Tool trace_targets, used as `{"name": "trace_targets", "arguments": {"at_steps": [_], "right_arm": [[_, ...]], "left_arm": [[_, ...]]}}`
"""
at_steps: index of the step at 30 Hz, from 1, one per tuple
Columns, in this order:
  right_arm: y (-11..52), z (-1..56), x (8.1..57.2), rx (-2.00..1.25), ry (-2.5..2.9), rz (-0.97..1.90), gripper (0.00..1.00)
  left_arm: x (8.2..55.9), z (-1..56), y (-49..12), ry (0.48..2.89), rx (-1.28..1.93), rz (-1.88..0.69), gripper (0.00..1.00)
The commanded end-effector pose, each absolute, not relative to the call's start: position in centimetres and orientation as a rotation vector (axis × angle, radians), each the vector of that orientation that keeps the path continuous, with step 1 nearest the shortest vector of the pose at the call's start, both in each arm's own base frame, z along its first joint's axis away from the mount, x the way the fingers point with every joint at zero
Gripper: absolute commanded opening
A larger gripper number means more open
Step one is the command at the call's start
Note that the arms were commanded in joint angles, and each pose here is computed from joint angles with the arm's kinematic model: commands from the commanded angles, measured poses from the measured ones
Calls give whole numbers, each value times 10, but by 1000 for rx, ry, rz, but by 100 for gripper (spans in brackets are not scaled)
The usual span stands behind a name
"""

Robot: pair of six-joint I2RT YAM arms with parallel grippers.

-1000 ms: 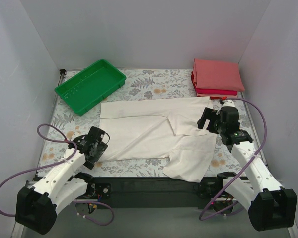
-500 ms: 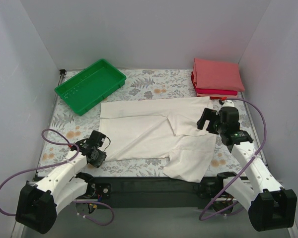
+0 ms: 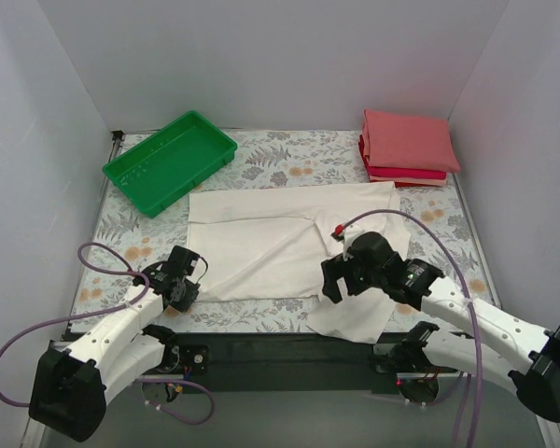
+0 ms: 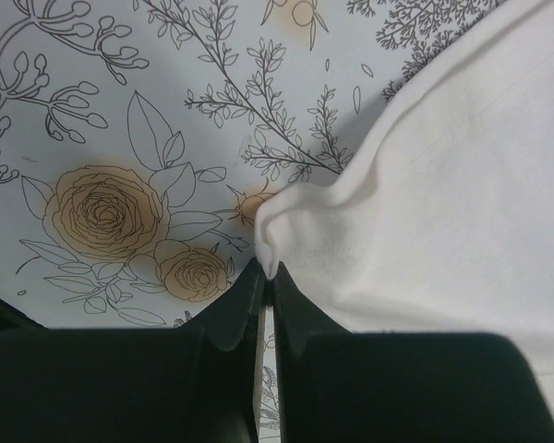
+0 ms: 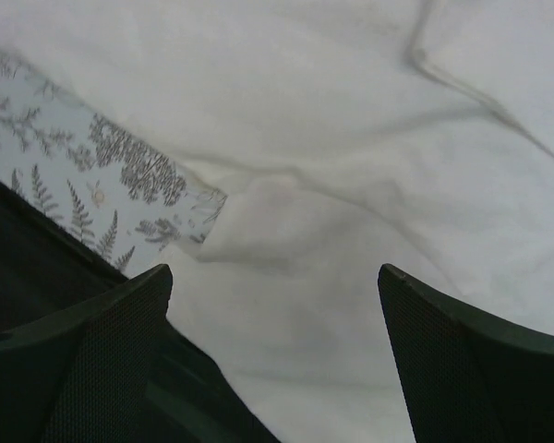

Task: Fold and stack the t-shirts
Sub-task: Fold the tshirt

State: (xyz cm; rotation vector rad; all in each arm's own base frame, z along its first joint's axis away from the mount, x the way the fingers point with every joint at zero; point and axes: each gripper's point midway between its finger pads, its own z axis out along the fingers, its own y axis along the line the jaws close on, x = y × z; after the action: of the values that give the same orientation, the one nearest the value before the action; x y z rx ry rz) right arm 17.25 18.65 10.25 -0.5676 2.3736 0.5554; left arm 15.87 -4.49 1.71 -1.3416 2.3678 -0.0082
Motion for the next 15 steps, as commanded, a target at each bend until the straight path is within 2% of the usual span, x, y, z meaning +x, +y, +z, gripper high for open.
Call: {"name": "trace_targets", "arguments": {"at_steps": [1, 6, 9, 15], "right_arm": [[188, 84, 134, -763, 2448, 458, 98], [200, 60, 60, -1111, 2532, 504, 95], [185, 50, 43, -1182, 2586, 398, 88], [161, 35, 44, -1155, 2650, 240, 76]], "left_arm": [[171, 21, -42, 2228, -1459, -57, 0], [172, 26, -38, 2213, -1451, -29, 0], [172, 25, -39, 2213, -1454, -46, 0], [171, 23, -41, 2224, -1444, -58, 0]]}}
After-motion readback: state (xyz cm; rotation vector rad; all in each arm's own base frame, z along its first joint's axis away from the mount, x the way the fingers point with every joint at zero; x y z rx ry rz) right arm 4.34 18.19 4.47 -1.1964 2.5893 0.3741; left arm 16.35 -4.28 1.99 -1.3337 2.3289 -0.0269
